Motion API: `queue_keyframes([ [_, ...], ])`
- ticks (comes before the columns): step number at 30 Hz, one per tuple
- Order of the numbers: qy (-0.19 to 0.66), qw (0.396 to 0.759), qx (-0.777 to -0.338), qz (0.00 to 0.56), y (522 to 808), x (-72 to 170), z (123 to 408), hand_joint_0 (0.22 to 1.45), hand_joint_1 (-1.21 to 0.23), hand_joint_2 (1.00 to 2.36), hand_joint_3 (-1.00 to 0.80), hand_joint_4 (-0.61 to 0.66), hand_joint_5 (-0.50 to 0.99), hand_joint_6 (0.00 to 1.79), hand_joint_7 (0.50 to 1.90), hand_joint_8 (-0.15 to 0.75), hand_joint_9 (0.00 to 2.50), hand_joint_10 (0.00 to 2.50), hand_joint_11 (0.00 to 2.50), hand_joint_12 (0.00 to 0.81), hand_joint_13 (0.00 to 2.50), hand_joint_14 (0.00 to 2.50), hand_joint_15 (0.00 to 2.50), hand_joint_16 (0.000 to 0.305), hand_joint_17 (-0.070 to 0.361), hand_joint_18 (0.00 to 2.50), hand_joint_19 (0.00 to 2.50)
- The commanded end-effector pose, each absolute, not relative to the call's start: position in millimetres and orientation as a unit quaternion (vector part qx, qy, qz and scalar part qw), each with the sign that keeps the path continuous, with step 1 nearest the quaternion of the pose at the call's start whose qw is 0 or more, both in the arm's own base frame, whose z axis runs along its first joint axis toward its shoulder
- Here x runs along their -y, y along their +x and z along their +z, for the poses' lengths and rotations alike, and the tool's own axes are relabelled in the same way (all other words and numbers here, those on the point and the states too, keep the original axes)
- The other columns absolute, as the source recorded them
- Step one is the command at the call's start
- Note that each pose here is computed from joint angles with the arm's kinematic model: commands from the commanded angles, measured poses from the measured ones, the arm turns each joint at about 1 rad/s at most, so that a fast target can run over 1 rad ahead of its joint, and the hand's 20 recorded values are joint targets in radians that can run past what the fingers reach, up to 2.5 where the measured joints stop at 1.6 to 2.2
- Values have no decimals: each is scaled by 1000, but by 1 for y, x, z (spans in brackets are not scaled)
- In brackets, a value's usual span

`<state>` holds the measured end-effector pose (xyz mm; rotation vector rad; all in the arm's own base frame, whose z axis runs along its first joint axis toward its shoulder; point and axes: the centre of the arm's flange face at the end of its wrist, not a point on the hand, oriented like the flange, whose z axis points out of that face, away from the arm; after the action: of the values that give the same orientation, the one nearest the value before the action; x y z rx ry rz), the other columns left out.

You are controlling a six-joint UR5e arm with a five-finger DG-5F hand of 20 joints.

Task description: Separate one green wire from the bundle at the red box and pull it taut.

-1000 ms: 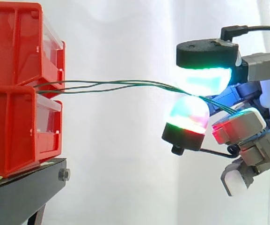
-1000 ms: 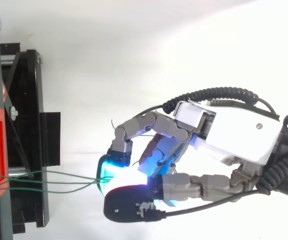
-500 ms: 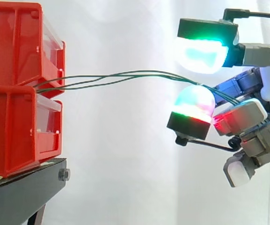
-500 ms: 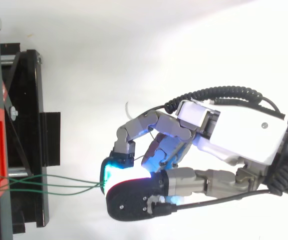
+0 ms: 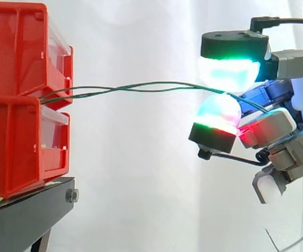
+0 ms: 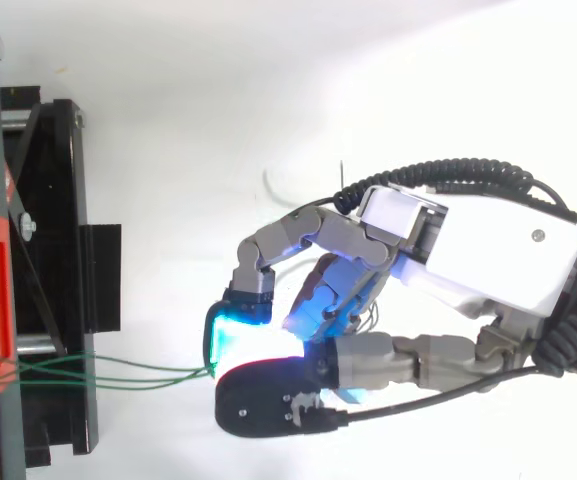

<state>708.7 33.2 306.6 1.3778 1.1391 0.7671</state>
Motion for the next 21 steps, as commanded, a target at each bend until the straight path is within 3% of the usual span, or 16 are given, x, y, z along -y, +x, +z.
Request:
queue_keyframes([
  [1, 585, 563, -484, 325, 709, -33, 306, 553, -643, 1006, -438, 198, -192, 918, 966, 292, 1188, 17, 1264, 345, 1421, 15, 1410, 58, 131, 785, 707],
  [6, 585, 564, -483, 324, 709, -33, 307, 535, -585, 1001, -480, 201, -189, 914, 954, 297, 1204, 17, 1259, 351, 1431, 15, 1412, 59, 133, 798, 702],
  [17, 586, 565, -483, 323, 708, -32, 307, 599, -651, 1021, -198, 156, -189, 905, 1009, 284, 1196, 19, 1278, 329, 1416, 18, 1435, 57, 128, 778, 714],
  [21, 587, 562, -486, 323, 708, -33, 307, 619, -742, 1017, -74, 130, -190, 919, 999, 312, 1187, 15, 1249, 371, 1424, 14, 1402, 63, 142, 808, 683],
])
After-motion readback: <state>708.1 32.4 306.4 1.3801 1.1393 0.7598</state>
